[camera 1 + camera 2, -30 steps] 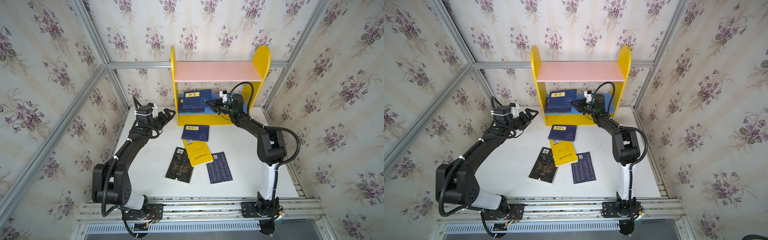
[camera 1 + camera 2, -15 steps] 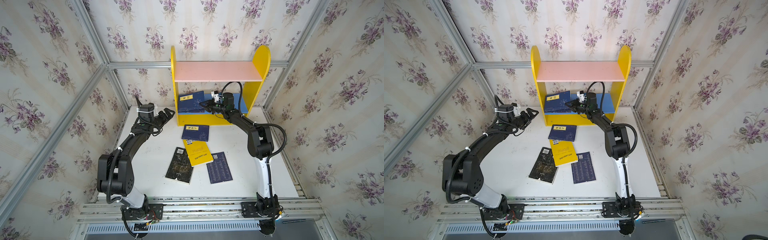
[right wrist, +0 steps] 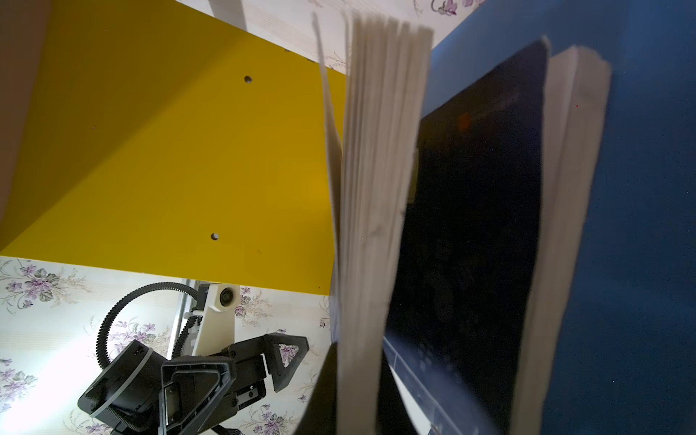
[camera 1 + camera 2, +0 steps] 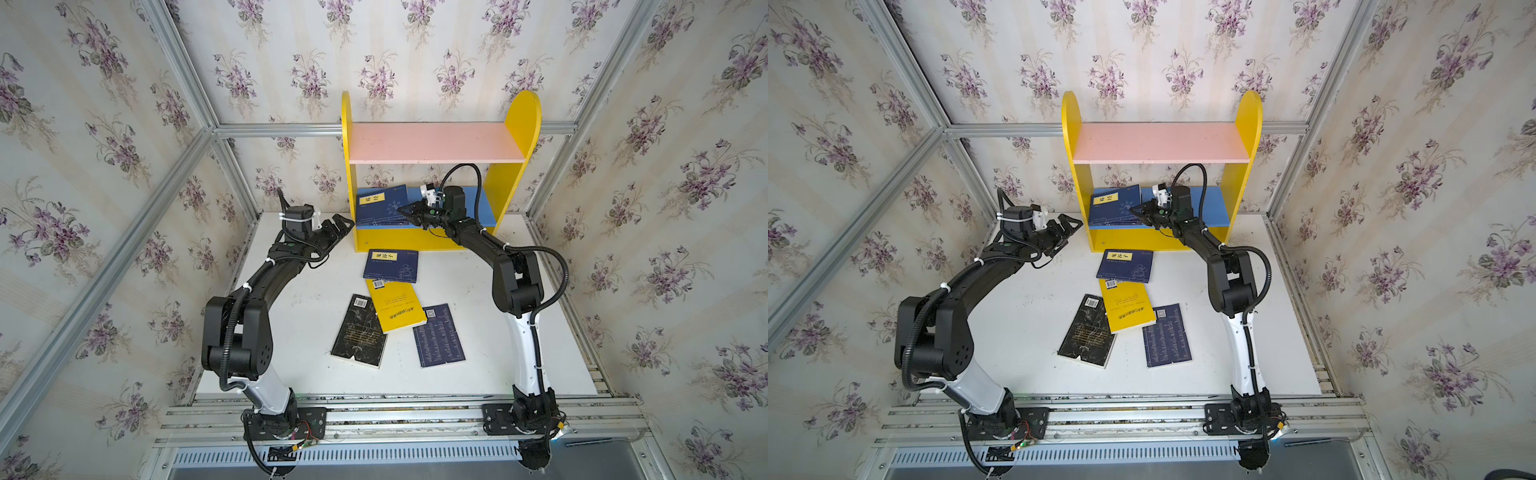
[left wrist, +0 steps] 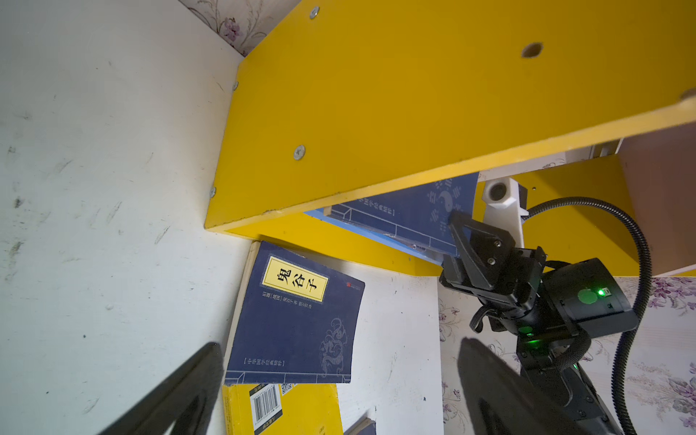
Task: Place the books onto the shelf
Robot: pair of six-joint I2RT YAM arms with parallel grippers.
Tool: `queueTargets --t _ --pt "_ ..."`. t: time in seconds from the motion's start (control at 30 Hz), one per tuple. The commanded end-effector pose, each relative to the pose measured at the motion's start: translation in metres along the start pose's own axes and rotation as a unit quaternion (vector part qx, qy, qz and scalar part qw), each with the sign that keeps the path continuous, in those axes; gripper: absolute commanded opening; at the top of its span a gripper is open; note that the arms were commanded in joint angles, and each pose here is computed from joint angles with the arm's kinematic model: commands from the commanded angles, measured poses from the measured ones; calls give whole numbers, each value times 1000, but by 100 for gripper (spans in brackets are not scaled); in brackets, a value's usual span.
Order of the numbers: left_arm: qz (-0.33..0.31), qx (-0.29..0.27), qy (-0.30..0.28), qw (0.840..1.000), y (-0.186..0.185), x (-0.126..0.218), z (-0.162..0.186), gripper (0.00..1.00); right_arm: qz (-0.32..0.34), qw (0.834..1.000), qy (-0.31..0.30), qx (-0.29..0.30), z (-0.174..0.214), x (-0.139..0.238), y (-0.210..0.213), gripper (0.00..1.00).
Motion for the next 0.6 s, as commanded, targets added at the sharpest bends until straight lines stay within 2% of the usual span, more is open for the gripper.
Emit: queueTargets --t 0.0,0.57 --pt "15 -3 -2 1000 -7 -2 -2 99 -20 1000 -11 16 -10 0 12 6" --pt "17 4 2 1000 -12 -21 -8 99 -23 1000 -5 6 -12 -4 5 6"
Point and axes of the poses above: each gripper's point midway between its finger pads, its own x axis back along the fingers, its own y axis along the line the jaws close on, z = x × y, the point moved 7 cm from there along x, back along the fingers, and after that the axes turned 15 degrees about x, right-handed, at the moved point
